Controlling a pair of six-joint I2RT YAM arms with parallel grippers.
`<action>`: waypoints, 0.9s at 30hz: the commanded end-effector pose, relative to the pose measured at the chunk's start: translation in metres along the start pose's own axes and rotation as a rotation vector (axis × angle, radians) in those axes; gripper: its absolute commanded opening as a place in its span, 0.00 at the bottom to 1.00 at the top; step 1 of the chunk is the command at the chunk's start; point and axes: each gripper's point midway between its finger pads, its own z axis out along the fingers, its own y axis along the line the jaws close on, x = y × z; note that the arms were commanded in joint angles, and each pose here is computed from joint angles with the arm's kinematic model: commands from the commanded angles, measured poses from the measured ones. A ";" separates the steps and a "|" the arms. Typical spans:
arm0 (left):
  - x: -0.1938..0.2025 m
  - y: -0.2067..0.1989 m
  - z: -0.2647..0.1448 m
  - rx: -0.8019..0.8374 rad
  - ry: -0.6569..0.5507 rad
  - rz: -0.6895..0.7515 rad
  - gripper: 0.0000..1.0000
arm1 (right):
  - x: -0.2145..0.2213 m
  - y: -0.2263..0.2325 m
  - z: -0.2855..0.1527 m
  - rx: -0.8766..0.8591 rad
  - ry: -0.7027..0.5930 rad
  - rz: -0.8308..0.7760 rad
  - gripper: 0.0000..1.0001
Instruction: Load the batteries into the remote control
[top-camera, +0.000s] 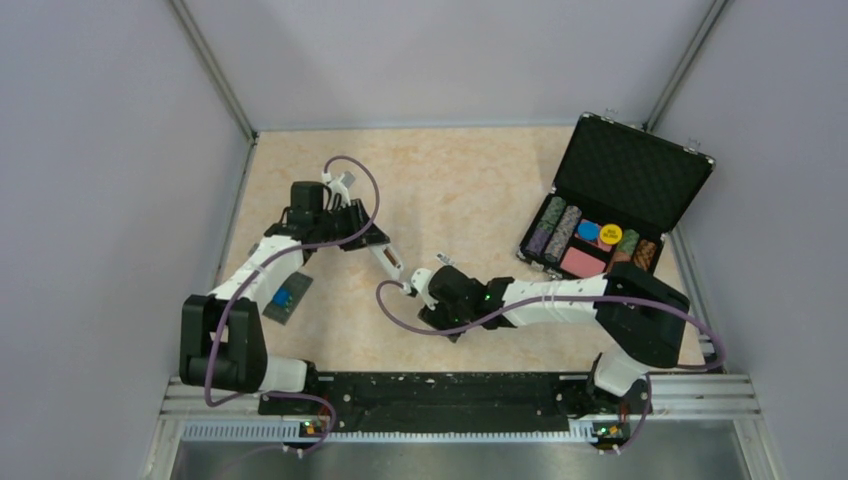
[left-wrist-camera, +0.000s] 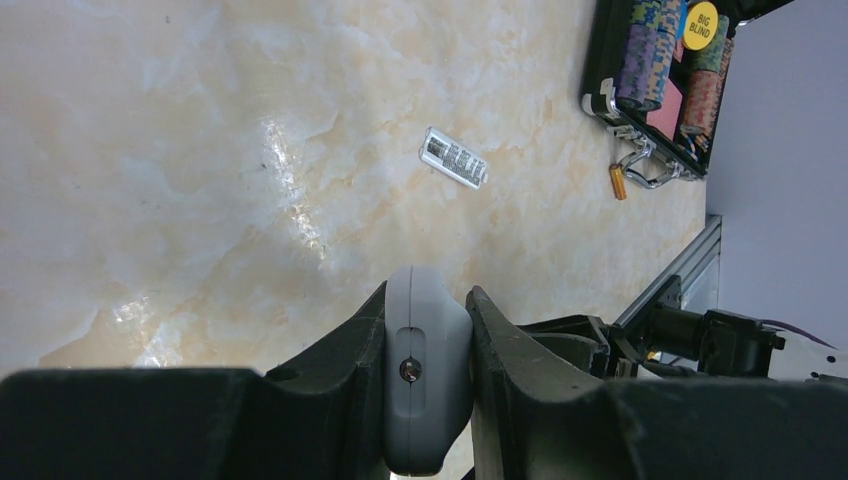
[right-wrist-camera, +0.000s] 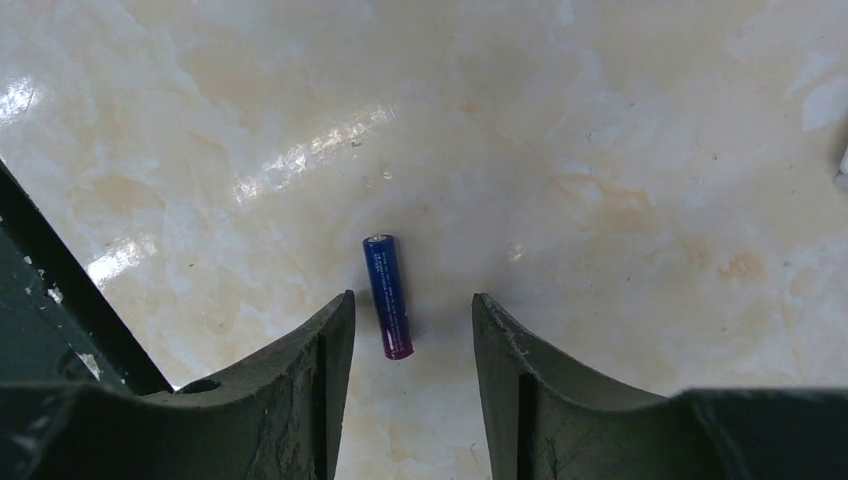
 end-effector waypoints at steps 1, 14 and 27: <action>-0.012 -0.005 0.000 0.036 -0.040 0.011 0.00 | -0.025 0.002 0.000 0.048 -0.048 -0.038 0.46; -0.012 -0.002 0.003 0.032 -0.042 0.000 0.00 | -0.012 0.007 0.008 0.070 0.021 -0.007 0.29; -0.014 -0.002 -0.001 0.015 -0.061 0.011 0.00 | -0.005 0.007 0.013 0.079 0.051 0.019 0.11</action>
